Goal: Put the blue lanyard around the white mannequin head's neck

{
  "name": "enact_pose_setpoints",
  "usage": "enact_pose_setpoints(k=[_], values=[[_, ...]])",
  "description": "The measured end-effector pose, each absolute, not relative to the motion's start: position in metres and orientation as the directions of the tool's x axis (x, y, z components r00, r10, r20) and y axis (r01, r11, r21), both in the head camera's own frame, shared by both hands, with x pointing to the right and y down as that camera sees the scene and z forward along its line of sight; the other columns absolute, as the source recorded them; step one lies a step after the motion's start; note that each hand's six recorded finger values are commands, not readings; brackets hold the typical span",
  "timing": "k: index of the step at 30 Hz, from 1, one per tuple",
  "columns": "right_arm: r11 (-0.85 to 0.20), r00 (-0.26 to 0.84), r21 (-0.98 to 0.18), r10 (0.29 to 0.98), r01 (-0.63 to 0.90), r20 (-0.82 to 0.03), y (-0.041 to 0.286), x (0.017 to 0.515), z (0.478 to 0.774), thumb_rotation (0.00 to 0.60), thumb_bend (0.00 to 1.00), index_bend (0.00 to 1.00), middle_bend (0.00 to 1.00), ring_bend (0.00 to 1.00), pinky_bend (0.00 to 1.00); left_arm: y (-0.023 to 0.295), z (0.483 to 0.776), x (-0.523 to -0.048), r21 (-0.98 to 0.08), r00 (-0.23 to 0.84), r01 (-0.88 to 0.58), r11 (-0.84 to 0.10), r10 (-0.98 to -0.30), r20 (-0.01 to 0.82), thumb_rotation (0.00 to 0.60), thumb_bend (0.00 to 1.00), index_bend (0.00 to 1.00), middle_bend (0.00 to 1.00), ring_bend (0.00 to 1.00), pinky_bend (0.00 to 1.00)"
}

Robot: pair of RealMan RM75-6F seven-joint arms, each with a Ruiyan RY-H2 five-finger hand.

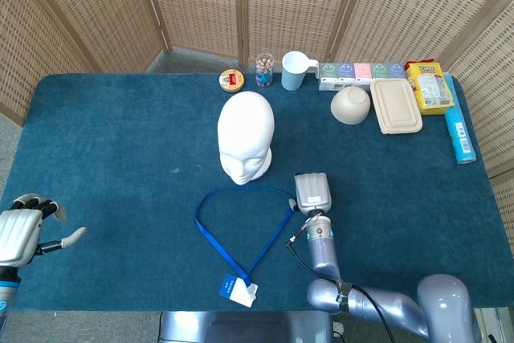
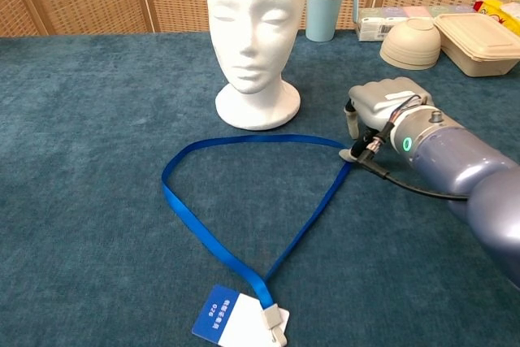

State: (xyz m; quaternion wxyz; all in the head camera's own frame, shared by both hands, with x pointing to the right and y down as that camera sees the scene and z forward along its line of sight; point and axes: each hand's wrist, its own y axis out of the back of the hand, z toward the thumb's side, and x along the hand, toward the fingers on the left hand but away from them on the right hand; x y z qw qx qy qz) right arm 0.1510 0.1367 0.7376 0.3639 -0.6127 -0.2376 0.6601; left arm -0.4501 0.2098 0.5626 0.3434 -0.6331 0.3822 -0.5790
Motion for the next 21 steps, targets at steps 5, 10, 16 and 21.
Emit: enact_pose_setpoints(k=[5,10,16,21], values=[[-0.625,0.035,-0.758,0.767,-0.187,-0.641,0.135,0.147,0.737,0.424,0.41,0.48,1.0,1.0,1.0,0.21,0.564,-0.449,-0.875,0.04,-0.088,-0.475,-0.88,0.474,0.048,0.07,0.56,0.51,0.35,0.22],[-0.628,0.048,-0.754,0.761,-0.193,-0.646,0.135,0.143,0.737,0.422,0.44,0.49,1.0,1.0,1.0,0.21,0.563,-0.451,-0.876,0.036,-0.088,-0.474,-0.88,0.473,0.043,0.07,0.56,0.51,0.35,0.22],[-0.629,0.05,-0.749,0.758,-0.207,-0.65,0.135,0.141,0.739,0.422,0.47,0.51,1.0,1.0,1.0,0.21,0.563,-0.452,-0.876,0.034,-0.09,-0.474,-0.881,0.473,0.047,0.07,0.55,0.51,0.35,0.22],[-0.629,0.054,-0.746,0.755,-0.219,-0.653,0.136,0.138,0.739,0.423,0.47,0.52,1.0,1.0,1.0,0.21,0.564,-0.453,-0.875,0.033,-0.093,-0.476,-0.879,0.475,0.048,0.07,0.55,0.51,0.34,0.22]])
